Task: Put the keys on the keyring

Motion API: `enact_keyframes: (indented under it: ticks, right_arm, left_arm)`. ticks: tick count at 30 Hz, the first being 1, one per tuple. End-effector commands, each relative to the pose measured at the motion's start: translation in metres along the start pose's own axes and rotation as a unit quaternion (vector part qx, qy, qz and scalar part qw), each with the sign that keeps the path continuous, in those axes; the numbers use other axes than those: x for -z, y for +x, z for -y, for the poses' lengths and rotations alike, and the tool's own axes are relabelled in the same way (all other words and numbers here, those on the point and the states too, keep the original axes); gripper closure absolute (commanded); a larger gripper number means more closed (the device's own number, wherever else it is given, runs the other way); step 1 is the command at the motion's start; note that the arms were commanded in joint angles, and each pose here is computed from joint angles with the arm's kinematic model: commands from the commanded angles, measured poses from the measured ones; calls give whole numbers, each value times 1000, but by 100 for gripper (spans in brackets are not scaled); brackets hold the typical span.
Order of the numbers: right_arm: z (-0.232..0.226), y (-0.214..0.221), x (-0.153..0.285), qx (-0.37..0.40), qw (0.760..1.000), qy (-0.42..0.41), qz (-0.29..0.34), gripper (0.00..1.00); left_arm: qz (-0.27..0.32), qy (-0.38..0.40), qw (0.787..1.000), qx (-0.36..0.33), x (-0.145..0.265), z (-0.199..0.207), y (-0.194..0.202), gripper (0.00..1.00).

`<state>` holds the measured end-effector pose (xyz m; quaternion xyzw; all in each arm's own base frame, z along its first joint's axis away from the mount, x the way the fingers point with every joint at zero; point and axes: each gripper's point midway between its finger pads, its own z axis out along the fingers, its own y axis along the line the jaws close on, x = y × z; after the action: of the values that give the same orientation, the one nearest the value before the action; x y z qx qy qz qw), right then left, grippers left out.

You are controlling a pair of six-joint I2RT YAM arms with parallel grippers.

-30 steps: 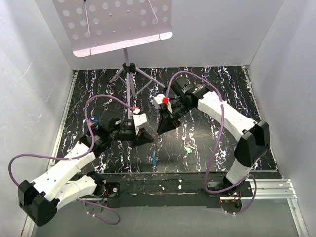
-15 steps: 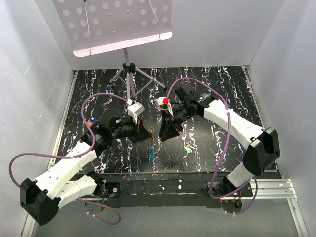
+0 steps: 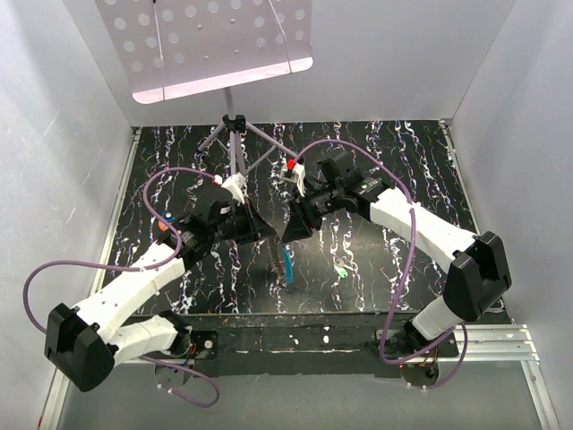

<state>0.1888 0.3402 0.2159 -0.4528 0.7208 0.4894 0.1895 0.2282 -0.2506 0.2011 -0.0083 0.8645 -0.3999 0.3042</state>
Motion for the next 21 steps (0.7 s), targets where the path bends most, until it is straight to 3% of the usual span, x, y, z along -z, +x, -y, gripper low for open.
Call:
enact_keyframes:
  ticks: [1, 4, 21]
  right_arm:
    - [4, -9, -1, -18, 999, 39, 25, 51]
    - [10, -2, -5, -4, 998, 59, 14, 46]
    - [49, 18, -25, 37, 989, 143, -17, 49]
  left_arm:
    - [50, -30, 995, 82, 4, 8, -30, 100]
    - [51, -42, 991, 113, 2, 8, -33, 100]
    - [61, -33, 986, 148, 2, 11, -37, 100]
